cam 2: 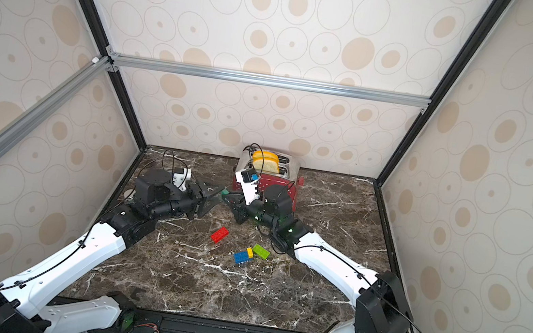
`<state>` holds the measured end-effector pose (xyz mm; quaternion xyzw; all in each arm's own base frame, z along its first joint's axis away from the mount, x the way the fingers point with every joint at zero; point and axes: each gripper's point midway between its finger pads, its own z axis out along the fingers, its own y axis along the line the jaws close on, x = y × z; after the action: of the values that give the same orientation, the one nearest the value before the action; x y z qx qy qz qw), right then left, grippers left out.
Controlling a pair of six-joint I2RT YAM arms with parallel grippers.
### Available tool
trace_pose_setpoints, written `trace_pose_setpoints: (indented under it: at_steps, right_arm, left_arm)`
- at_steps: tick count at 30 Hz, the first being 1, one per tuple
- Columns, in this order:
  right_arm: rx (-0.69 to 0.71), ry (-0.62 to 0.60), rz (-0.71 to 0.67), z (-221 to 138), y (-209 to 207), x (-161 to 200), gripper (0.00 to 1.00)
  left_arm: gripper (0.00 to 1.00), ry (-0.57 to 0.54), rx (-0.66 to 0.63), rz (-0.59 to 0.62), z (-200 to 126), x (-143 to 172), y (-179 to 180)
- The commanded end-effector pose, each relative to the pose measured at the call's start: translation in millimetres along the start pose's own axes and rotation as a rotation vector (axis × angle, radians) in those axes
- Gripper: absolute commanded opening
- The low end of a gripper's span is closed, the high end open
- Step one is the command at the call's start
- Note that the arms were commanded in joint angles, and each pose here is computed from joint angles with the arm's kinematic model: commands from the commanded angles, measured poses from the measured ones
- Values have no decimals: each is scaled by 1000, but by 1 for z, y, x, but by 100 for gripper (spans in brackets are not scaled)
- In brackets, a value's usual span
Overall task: Assemble the number 5 with lego
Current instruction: Pick up the lego brick from the center of the board, then adjust the lego brick at the center of the board.
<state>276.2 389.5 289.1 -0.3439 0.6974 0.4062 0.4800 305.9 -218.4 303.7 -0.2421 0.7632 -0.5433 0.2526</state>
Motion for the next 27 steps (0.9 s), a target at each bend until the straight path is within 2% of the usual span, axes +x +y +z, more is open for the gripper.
trace_pose_setpoints:
  at_steps: [1, 10, 13, 16, 27]
  right_arm:
    - [58, 71, 23, -17, -12, 7, 11]
    - [158, 268, 73, -62, -33, 53, 11]
    - [177, 338, 95, -73, -39, 68, 11]
    - [197, 413, 129, -83, -44, 85, 11]
    - [224, 583, 229, -96, -50, 137, 11]
  left_arm:
    - [60, -11, -64, 96, -15, -3, 9]
    - [58, 15, -397, 318, -41, -4, 80]
    - [57, 25, -472, 384, -45, -7, 95]
    - [57, 74, -569, 432, -49, -5, 116]
    - [53, 210, -677, 491, -36, 6, 166]
